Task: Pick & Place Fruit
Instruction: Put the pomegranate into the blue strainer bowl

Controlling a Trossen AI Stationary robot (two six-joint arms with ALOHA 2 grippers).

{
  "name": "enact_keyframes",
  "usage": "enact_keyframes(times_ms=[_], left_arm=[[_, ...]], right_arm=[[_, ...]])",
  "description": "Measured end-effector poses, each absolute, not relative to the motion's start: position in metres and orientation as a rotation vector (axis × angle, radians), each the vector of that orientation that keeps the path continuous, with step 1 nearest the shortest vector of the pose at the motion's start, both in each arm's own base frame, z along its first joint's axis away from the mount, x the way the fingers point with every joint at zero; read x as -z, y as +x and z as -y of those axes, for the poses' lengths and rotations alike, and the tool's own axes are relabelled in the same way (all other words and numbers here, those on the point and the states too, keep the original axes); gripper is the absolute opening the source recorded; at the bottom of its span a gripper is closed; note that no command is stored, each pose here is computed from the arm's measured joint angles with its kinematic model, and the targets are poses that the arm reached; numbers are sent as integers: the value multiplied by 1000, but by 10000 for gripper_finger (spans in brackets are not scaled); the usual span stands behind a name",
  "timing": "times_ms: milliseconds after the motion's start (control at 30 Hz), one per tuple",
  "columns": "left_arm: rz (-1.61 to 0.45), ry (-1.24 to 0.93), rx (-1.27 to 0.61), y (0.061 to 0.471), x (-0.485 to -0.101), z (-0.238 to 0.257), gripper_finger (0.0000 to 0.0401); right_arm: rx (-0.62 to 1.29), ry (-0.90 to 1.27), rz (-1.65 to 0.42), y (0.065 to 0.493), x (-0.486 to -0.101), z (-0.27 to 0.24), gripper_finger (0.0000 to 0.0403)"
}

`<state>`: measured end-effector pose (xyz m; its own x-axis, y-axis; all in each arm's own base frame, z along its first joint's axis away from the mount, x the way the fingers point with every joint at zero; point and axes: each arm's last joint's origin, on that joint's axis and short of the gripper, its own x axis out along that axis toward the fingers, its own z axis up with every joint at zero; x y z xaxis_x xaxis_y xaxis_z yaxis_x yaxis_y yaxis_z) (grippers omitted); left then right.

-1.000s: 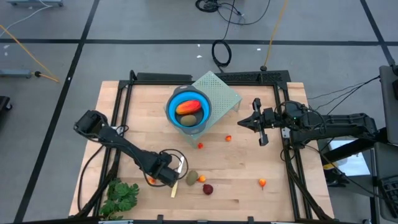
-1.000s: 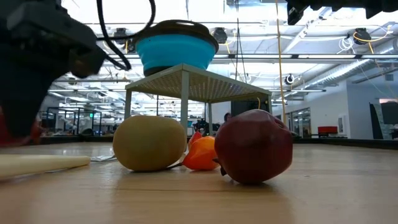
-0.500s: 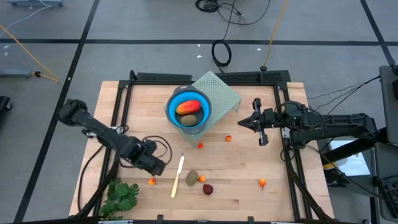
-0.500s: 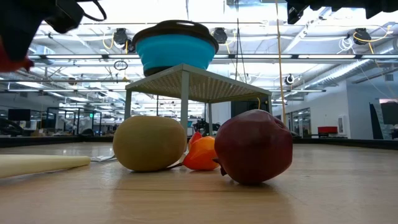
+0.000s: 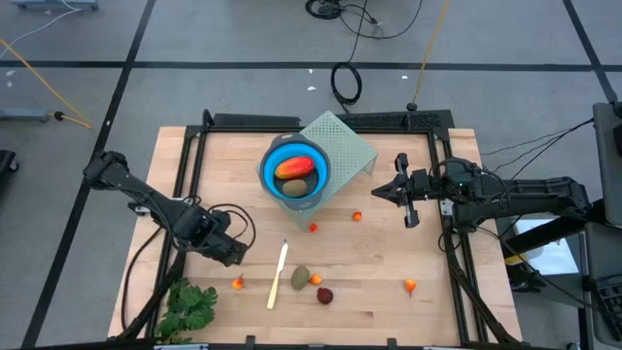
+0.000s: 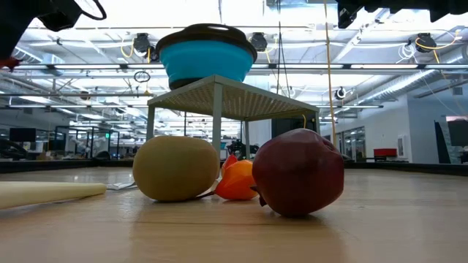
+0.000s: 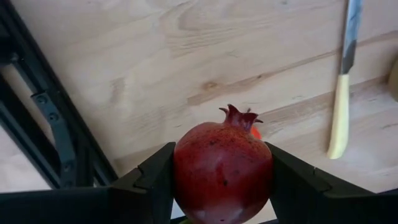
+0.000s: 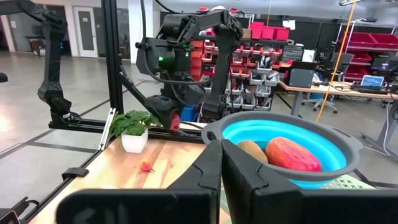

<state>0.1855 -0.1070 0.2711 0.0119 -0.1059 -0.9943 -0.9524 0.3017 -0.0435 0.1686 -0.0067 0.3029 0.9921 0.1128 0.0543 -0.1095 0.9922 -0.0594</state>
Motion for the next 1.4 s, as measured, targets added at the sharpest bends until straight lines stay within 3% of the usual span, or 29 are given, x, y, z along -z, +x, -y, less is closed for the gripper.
enact_keyframes(times_ms=[433,733,1033,1400], left_arm=[[-1362,-976,-862,186,-271,106,202],[-1187,-700,-646,194,-273,114,202],[-1020,-632,-593,204,-276,116,202],[-693,-584,-377,233,-294,128,202]], right_arm=[[-111,-57,58,169,-303,7,4],[-110,-106,60,169,-303,7,4],[-110,-106,60,169,-303,7,4],[-110,-106,60,169,-303,7,4]])
